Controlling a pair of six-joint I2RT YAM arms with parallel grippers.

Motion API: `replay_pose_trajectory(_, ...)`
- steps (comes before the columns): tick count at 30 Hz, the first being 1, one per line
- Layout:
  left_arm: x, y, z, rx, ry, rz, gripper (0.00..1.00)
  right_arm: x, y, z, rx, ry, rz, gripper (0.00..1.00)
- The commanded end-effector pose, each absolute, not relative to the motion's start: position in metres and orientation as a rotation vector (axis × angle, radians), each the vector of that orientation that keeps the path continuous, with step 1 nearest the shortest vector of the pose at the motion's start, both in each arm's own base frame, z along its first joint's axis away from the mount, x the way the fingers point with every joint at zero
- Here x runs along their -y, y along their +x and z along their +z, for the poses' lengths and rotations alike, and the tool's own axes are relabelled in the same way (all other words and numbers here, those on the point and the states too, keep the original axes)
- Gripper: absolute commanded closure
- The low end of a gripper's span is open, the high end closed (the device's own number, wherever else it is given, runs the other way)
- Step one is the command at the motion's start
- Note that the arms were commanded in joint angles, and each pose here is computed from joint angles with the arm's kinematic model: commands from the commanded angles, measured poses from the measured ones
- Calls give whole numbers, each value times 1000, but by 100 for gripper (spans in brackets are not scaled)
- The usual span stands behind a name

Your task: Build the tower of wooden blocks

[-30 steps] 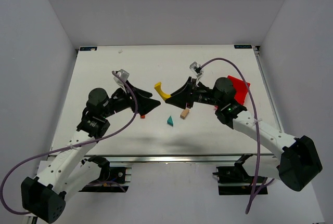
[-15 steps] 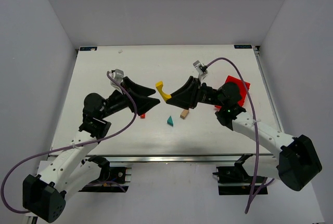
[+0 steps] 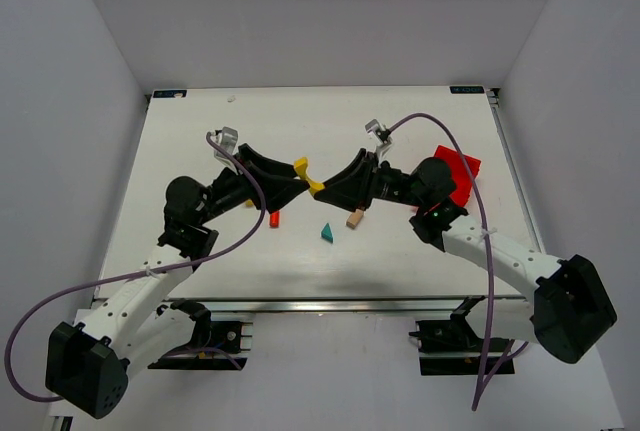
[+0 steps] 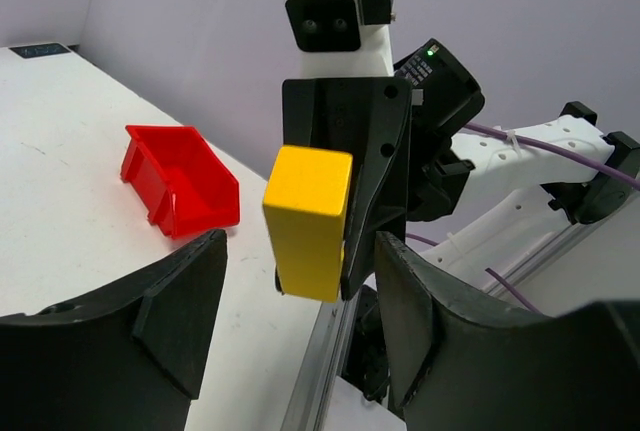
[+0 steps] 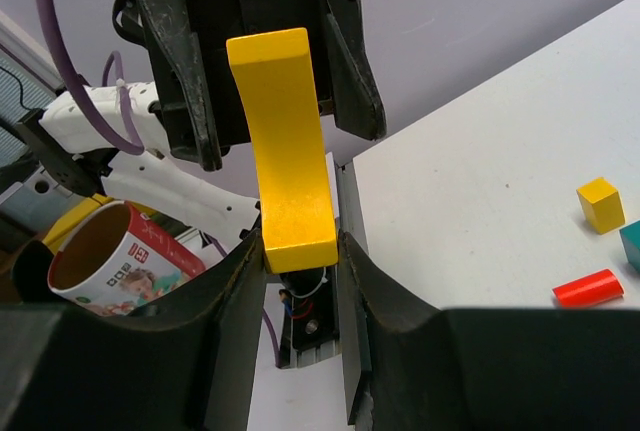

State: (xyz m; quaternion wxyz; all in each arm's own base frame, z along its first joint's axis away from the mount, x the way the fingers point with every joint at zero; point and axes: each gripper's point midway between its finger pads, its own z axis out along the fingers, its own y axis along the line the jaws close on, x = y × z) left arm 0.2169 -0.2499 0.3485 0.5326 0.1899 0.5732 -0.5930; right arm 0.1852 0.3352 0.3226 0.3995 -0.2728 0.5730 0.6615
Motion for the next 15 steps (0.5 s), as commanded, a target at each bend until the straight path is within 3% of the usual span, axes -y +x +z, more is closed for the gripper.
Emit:
replay_pose_trajectory(1, 251, 215, 356, -1328, 447, -1415, 30, -339, 185, 341, -1367, -710, 1666, 99)
replay_pose_trajectory(9, 256, 211, 356, -1329, 478, -1430, 48, -345, 188, 339, -1372, -687, 1681, 99)
replay_pose_trajectory(15, 257, 210, 350, -1359, 471, -1420, 34, -342, 191, 346, -1336, -654, 1661, 98)
